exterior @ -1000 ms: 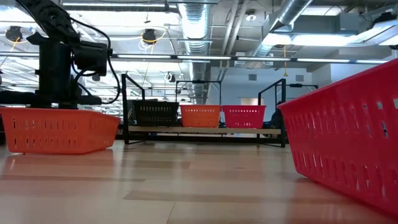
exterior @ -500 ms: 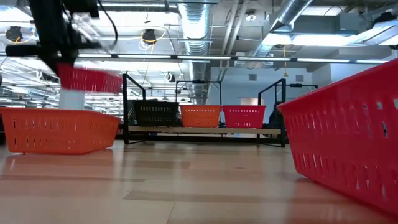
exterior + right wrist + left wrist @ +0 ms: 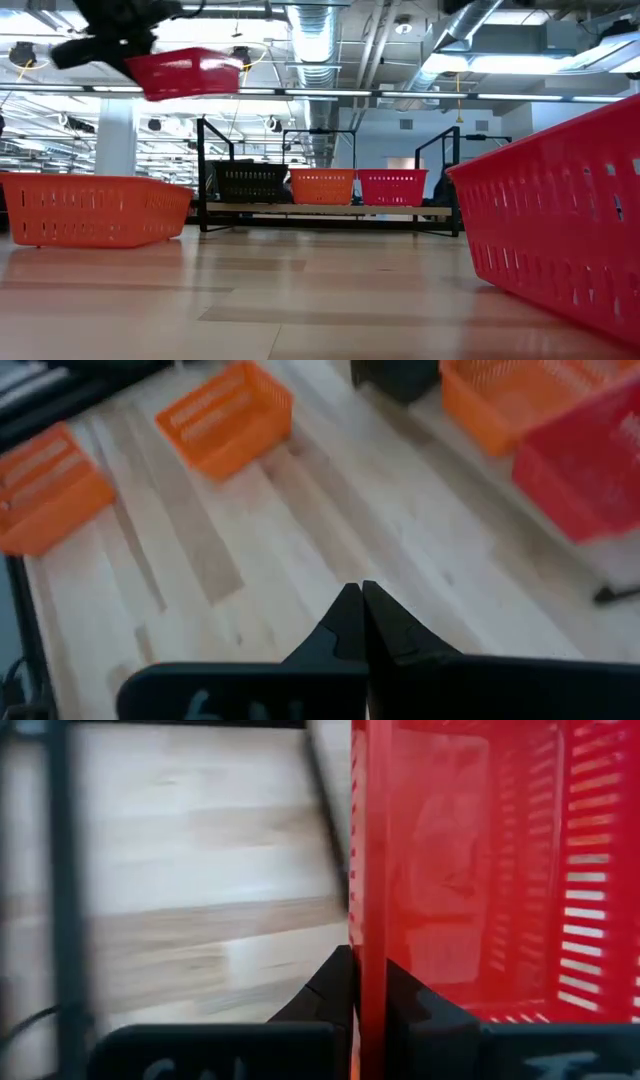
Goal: Stack baskets on shelf by color
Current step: Stack the top red bin on top of the other red bin on the shelf
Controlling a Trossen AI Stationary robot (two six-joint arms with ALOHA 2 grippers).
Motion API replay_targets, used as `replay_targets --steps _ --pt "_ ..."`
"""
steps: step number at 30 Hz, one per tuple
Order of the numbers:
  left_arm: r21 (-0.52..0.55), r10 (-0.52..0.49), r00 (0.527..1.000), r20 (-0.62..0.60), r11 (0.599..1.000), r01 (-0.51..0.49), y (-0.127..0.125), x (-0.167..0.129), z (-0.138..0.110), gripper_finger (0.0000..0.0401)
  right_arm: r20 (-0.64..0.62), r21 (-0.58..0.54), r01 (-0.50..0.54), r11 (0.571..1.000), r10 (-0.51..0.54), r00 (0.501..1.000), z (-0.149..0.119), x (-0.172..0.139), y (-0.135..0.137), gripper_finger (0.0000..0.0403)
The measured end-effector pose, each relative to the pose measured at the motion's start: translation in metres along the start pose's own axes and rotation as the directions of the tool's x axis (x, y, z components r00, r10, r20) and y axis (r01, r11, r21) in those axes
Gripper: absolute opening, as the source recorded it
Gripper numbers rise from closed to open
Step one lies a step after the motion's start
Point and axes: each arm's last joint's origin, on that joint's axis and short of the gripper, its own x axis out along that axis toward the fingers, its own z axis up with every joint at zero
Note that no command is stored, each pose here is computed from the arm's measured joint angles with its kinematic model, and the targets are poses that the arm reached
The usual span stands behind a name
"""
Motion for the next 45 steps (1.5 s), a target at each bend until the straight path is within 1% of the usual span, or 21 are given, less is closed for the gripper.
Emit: replay_targets --steps 3,5,8,10,13,15,17,18,20,25,29,32,35,38,39,43,45 --pt "0.053 -0.057 0.997 0.053 0.997 0.054 -0.025 0.009 -0.008 0.0 0.049 0.0 -0.01 1.0 0.01 0.999 0.017 0.009 -0.005 0.0001" --pt "0.08 -0.099 0.99 0.096 0.993 0.091 -0.043 0.017 -0.013 0.0 0.079 0.036 -0.038 0.999 0.035 0.996 0.03 0.016 -0.008 0.0001" --pt "0.134 -0.182 0.97 0.159 0.978 0.162 -0.07 0.028 -0.018 0.0 0.129 0.12 -0.096 0.988 0.08 0.988 0.05 0.024 -0.016 0.0001" --pt "0.185 -0.247 0.95 0.19 0.959 0.213 -0.087 0.035 -0.02 0.0 0.185 0.128 -0.116 0.985 0.091 0.978 0.061 0.028 -0.019 0.0003" --pt "0.255 -0.336 0.912 0.237 0.927 0.275 -0.109 0.043 -0.019 0.0 0.253 0.093 -0.124 0.988 0.097 0.963 0.075 0.031 -0.024 0.0015" --pt "0.298 -0.385 0.885 0.263 0.904 0.305 -0.121 0.049 -0.016 0.0 0.276 0.085 -0.114 0.99 0.087 0.957 0.08 0.032 -0.028 0.003" --pt "0.335 -0.419 0.869 0.262 0.885 0.325 -0.127 0.055 -0.012 0.0 0.29 0.097 -0.084 0.992 0.052 0.956 0.084 0.035 -0.034 0.005" --pt "0.346 -0.432 0.865 0.254 0.876 0.336 -0.13 0.059 -0.01 0.0 0.294 0.106 -0.074 0.992 0.04 0.955 0.086 0.036 -0.036 0.0061" --pt "0.366 -0.427 0.871 0.244 0.872 0.325 -0.131 0.068 -0.005 0.0 0.301 0.121 -0.059 0.991 0.02 0.953 0.09 0.038 -0.041 0.0081" --pt "0.405 -0.372 0.89 0.265 0.88 0.248 -0.127 0.083 0.008 0.0 0.312 0.15 -0.035 0.988 -0.014 0.95 0.097 0.042 -0.051 0.0128" --pt "0.418 -0.343 0.887 0.309 0.887 0.198 -0.122 0.089 0.023 0.0 0.37 0.179 -0.044 0.983 -0.025 0.929 0.109 0.044 -0.059 0.0154" --pt "0.424 -0.352 0.864 0.36 0.887 0.185 -0.121 0.092 0.037 0.0 0.416 0.174 -0.038 0.984 -0.038 0.908 0.119 0.055 -0.063 0.0163" --pt "0.432 -0.37 0.833 0.412 0.884 0.18 -0.123 0.095 0.047 0.0 0.444 0.178 -0.018 0.984 -0.065 0.893 0.128 0.074 -0.067 0.0163" --pt "0.454 -0.375 0.809 0.452 0.878 0.153 -0.124 0.098 0.055 0.0 0.418 0.188 0.038 0.981 -0.115 0.901 0.131 0.103 -0.075 0.0161" --pt "0.454 -0.358 0.809 0.466 0.882 0.129 -0.124 0.101 0.057 0.0 0.415 0.193 0.053 0.98 -0.13 0.9 0.132 0.111 -0.077 0.016" --pt "0.471 -0.312 0.842 0.44 0.878 0.079 -0.123 0.122 0.056 0.0 0.42 0.213 0.092 0.973 -0.177 0.89 0.138 0.133 -0.088 0.0159" --pt "0.47 -0.314 0.856 0.411 0.878 0.097 -0.124 0.133 0.053 0.0 0.416 0.199 0.127 0.972 -0.201 0.887 0.143 0.134 -0.095 0.0158"
